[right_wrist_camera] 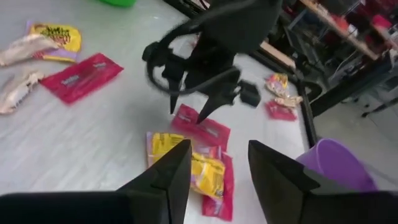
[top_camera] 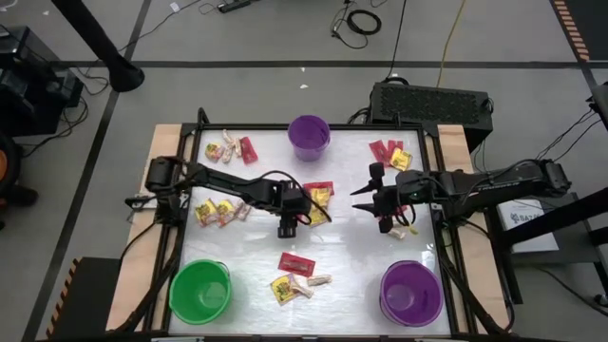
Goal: Sort candy by brand, put in halloween buckets
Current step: Put the red candy into the top purple bucket
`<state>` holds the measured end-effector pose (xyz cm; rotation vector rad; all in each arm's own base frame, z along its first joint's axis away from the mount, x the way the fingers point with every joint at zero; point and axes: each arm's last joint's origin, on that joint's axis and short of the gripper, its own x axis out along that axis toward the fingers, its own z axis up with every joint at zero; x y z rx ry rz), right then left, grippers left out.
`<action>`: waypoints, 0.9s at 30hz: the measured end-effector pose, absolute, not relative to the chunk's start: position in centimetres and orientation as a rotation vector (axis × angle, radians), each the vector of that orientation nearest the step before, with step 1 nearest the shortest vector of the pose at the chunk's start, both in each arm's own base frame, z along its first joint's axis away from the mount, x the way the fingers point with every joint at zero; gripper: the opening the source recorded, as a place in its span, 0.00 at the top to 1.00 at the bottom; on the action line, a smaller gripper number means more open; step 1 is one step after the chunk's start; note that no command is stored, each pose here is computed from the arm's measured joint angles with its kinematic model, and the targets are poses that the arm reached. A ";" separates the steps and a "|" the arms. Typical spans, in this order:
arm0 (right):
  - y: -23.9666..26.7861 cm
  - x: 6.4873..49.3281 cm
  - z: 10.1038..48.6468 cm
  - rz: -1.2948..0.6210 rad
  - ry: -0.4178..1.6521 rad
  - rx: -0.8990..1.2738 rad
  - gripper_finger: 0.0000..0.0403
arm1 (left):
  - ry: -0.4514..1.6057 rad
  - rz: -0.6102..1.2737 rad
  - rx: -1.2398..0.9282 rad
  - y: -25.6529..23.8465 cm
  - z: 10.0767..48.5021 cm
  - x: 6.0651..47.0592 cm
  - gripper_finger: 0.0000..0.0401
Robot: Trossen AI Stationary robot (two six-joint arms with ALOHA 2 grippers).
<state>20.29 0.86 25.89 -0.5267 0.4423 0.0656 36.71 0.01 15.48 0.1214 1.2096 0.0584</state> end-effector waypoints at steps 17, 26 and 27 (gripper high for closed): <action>-0.4 19.9 25.1 0.032 0.554 -0.523 0.61 | 1.253 -0.010 0.013 1.6 14.0 36.9 0.82; -0.4 20.2 25.7 0.021 0.481 -0.532 0.61 | 1.189 0.023 0.003 1.7 17.2 37.1 0.99; -0.4 20.2 25.7 0.020 0.478 -0.532 0.61 | 1.151 0.038 0.013 1.7 18.4 37.2 0.99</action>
